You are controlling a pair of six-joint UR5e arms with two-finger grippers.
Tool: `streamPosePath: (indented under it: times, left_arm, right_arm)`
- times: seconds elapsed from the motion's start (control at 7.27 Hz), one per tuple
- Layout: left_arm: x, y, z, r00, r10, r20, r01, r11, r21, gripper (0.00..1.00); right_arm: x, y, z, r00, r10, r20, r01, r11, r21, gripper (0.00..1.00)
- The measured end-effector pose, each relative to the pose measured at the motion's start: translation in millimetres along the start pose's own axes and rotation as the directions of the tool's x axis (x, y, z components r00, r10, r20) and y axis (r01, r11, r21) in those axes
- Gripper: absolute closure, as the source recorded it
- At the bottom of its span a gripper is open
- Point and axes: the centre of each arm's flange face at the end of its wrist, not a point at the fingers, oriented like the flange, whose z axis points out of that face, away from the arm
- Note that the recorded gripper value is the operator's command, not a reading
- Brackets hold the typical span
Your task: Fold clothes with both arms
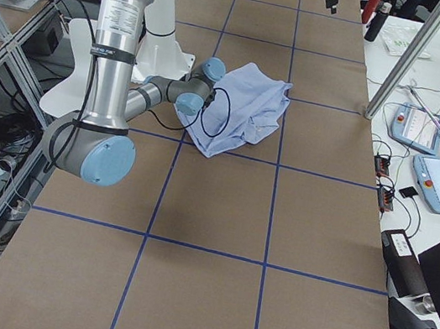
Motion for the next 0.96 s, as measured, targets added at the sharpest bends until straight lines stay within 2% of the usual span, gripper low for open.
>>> streamPosePath:
  times: [0.14,0.27,0.41,0.69,0.96]
  left_arm:
    - [1,0,-1,1.0,0.002,-0.002,-0.002,1.0,0.001,0.0]
    - [2,3,-3,1.0,0.006,-0.008,-0.006,1.0,0.001,0.0]
    - [6,17,-6,0.999,0.023,-0.024,-0.023,1.0,-0.008,0.0]
    - [21,102,0,0.997,0.02,-0.08,-0.028,0.995,-0.099,0.0]
    - [57,203,13,0.99,-0.075,-0.122,0.051,0.98,-0.191,0.0]
  right_arm:
    - [-5,15,14,1.0,0.027,-0.016,-0.028,0.999,-0.037,0.0]
    - [-6,18,17,0.999,0.043,-0.019,-0.044,0.998,-0.042,0.0]
    - [-6,10,6,0.998,0.061,-0.003,-0.061,0.998,-0.019,0.0]
    - [-19,-29,-55,0.992,0.073,0.103,-0.083,0.991,0.103,0.0]
    - [-52,-63,-135,0.973,0.031,0.23,-0.092,0.961,0.261,0.0]
